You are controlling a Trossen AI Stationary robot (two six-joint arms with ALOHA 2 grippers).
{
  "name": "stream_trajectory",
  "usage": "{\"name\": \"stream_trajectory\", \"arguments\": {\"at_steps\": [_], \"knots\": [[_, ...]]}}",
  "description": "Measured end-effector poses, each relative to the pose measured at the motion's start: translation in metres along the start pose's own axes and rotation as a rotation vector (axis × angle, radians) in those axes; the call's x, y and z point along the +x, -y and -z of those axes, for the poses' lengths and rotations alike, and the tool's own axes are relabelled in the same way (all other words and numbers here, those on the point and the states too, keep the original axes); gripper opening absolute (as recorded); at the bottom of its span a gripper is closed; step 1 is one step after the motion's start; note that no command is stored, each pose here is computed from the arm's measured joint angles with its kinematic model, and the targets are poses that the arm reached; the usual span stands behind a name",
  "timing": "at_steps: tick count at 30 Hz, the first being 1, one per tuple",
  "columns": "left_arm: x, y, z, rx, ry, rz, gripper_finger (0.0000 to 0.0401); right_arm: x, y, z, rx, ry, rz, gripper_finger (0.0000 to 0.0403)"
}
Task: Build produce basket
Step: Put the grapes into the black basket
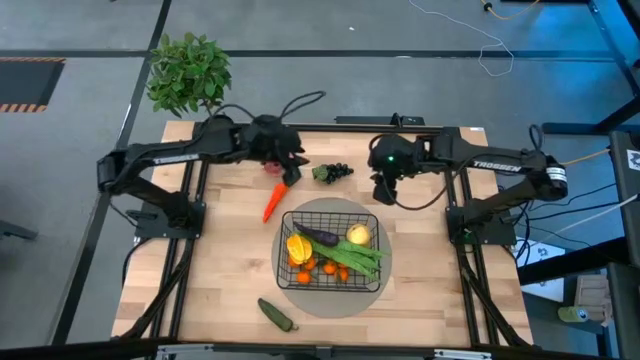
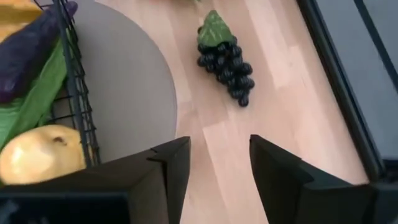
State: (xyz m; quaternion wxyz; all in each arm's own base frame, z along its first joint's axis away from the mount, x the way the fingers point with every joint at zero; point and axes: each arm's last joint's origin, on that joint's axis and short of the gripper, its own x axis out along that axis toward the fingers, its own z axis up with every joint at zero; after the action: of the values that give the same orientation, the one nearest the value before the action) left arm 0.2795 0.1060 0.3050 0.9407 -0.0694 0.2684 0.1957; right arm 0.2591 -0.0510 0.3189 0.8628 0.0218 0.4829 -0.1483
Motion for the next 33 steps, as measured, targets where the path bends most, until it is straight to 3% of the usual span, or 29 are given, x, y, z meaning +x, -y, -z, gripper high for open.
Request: {"name": "stream_trajectory", "arguments": {"at_steps": [7, 13, 17, 23, 27, 33], "knots": [[0.059, -0.01, 0.015, -0.023, -0.04, 0.111, 0.0162, -0.021, 0.003, 0.009, 0.071, 0.017, 0.003, 0.0155], [0.095, -0.012, 0.032, -0.021, -0.073, 0.113, 0.0162, -0.023, 0.004, 0.01, 0.074, 0.022, 0.002, 0.0155], [0.108, -0.008, 0.039, -0.012, -0.09, 0.103, 0.0165, -0.023, 0.004, 0.01, 0.075, 0.022, 0.001, 0.0155], [0.119, 0.003, 0.048, 0.108, -0.105, 0.097, 0.018, -0.023, 0.003, 0.01, 0.074, 0.022, -0.001, 0.0155], [0.133, 0.01, 0.054, 0.2, -0.085, 0.019, 0.0194, -0.023, 0.003, 0.01, 0.071, 0.022, -0.001, 0.0155], [0.144, 0.012, 0.064, 0.193, -0.106, 0.001, 0.0209, -0.023, 0.003, 0.01, 0.069, 0.022, -0.001, 0.0155]]}}
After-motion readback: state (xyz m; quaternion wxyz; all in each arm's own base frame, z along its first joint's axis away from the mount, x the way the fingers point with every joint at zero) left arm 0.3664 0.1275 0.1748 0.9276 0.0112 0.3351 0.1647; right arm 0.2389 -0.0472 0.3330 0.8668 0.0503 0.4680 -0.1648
